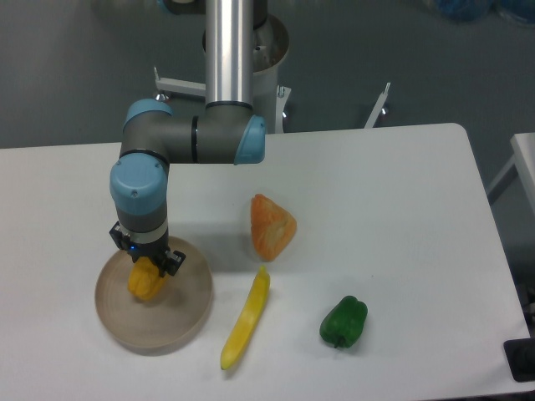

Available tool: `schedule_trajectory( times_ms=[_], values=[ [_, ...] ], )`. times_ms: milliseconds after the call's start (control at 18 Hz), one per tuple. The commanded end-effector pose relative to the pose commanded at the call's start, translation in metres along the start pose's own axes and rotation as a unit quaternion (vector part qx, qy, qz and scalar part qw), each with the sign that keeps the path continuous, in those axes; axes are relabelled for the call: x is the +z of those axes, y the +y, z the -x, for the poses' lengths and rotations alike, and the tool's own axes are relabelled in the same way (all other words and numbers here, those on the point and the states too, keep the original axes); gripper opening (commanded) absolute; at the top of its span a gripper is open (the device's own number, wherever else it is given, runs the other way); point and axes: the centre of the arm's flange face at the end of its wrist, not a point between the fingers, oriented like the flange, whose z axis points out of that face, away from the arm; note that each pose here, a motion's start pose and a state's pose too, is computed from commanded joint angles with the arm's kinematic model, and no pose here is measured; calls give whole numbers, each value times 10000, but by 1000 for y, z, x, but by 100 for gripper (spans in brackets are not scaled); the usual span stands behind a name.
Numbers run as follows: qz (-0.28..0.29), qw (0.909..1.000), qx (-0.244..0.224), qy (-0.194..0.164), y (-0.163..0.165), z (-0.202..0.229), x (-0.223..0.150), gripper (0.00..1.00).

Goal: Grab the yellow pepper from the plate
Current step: 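Lower the gripper and close it around the yellow pepper, then lift the yellow pepper off the plate and carry it beside the green pepper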

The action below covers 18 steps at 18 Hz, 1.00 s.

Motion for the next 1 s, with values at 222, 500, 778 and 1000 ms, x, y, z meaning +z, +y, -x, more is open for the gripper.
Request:
schedule_trajectory(
  times_ms=[222,500,778,1000],
  values=[
    [-61,10000,39,-31,-2,0,-8,52],
    [-277,9988,370,-180,2,16,-44,52],
    [-336,9956,629,-602,26,83,-87,52],
    [-341,9923,774,-904,49,143,-111,52]
  ],
)
